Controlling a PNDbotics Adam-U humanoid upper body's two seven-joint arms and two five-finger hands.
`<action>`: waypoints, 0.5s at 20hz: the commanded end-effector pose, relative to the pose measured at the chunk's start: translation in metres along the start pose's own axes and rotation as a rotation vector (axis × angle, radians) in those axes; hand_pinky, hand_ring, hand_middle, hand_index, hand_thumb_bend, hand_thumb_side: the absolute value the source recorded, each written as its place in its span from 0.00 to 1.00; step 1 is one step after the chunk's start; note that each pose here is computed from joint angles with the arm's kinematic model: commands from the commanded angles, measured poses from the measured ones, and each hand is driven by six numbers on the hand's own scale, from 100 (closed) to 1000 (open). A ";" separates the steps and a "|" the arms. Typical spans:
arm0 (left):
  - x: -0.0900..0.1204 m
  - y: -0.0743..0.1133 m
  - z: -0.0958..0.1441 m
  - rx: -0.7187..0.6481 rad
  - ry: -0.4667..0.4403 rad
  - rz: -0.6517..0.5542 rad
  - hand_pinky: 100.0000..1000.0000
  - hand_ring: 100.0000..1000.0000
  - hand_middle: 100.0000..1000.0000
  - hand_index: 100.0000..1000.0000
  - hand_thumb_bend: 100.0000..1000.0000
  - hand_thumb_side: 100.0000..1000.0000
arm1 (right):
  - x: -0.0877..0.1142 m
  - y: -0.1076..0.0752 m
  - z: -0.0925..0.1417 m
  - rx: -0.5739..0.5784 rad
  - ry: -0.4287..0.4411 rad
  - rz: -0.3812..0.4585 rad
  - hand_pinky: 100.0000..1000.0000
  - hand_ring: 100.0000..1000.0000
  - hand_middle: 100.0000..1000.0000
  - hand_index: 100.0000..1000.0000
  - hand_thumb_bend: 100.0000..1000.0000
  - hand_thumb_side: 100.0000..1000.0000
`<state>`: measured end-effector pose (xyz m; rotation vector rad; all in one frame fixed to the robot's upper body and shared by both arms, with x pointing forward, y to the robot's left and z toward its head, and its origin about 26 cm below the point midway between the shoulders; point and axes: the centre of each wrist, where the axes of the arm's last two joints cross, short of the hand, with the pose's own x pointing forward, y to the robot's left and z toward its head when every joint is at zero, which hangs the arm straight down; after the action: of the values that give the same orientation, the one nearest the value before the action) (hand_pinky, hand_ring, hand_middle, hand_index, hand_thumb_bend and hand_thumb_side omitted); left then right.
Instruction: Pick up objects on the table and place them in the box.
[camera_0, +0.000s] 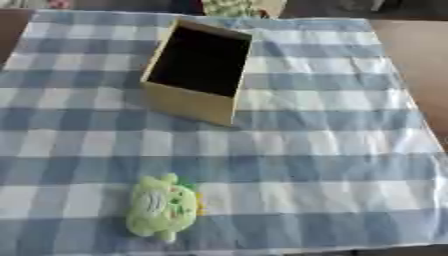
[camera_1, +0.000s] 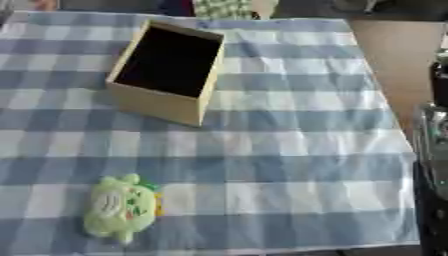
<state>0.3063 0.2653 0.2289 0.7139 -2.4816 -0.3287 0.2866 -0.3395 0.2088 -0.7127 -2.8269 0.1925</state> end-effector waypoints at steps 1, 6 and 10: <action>0.006 0.005 -0.007 -0.052 -0.044 -0.038 0.33 0.49 0.62 0.76 0.00 0.84 | 0.003 -0.006 -0.008 0.017 -0.030 0.015 0.76 0.57 0.54 0.75 0.00 0.73; 0.009 0.006 -0.010 -0.225 -0.046 -0.139 0.33 0.49 0.63 0.78 0.00 0.85 | 0.003 -0.006 -0.008 0.032 -0.026 0.017 0.76 0.57 0.54 0.75 0.00 0.73; 0.009 0.009 -0.008 -0.363 -0.041 -0.215 0.34 0.49 0.64 0.79 0.00 0.86 | 0.003 -0.007 -0.007 0.044 -0.022 0.020 0.76 0.57 0.54 0.75 0.00 0.73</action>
<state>0.3036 0.2637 0.2334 0.7828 -2.3033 -0.7781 0.2854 -0.3411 0.2077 -0.7160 -2.8083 0.2208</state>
